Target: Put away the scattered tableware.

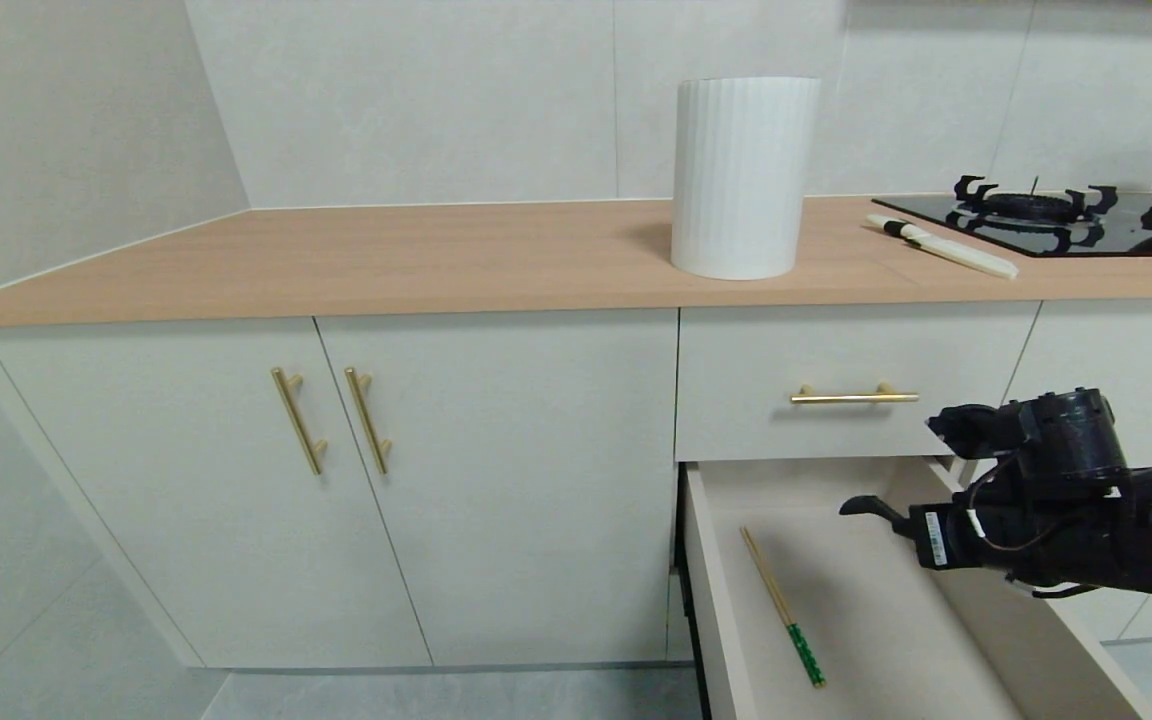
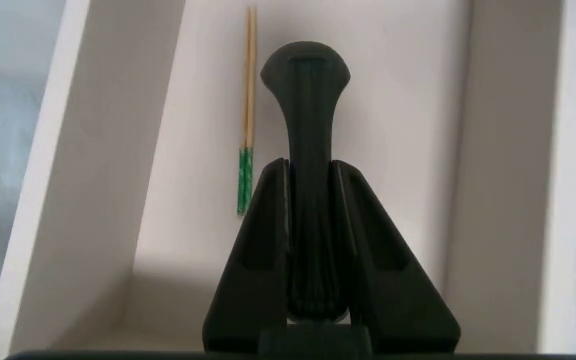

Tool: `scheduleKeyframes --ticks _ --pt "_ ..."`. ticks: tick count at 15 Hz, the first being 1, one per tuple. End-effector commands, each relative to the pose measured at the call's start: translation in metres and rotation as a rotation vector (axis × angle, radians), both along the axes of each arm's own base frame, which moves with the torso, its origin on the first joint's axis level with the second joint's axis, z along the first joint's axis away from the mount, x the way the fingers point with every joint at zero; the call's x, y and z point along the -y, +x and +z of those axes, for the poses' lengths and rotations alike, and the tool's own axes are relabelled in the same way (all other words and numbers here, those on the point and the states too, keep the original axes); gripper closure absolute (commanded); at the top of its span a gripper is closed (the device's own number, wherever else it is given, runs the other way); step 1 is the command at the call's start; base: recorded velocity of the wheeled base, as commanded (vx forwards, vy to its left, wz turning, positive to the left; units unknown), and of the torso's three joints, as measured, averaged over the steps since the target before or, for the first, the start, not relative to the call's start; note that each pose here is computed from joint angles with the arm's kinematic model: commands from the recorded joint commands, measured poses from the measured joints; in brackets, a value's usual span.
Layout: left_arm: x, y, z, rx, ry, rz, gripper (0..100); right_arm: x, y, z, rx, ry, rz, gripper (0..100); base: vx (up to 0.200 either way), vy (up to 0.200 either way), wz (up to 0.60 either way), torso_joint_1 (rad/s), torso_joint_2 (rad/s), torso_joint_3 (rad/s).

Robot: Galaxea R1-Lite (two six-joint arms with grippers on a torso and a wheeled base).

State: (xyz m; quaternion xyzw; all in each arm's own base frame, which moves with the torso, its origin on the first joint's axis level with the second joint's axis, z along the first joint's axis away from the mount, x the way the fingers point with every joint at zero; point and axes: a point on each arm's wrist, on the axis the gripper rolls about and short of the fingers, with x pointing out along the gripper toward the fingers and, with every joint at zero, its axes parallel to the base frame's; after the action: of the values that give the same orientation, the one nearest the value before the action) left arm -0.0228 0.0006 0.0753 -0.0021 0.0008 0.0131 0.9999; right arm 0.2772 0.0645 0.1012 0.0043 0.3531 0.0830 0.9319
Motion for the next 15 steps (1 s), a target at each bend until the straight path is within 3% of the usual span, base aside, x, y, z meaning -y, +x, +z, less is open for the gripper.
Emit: scheduleKeyframes --ticks 1,7,15 --pt "0.000 0.000 0.000 0.000 0.000 0.000 0 -0.006 0.017 -0.041 -0.092 0.005 -0.021 100 0.000 0.000 0.00 0.000 0.00 0.000" --pt "0.000 0.000 0.000 0.000 0.000 0.000 0 -0.008 0.037 -0.123 -0.118 -0.032 -0.072 100 0.000 0.000 0.00 0.000 0.00 0.000" --pt "0.000 0.000 0.000 0.000 0.000 0.001 0 -0.003 0.038 -0.149 -0.170 -0.051 -0.080 100 0.000 0.000 0.00 0.000 0.00 0.000"
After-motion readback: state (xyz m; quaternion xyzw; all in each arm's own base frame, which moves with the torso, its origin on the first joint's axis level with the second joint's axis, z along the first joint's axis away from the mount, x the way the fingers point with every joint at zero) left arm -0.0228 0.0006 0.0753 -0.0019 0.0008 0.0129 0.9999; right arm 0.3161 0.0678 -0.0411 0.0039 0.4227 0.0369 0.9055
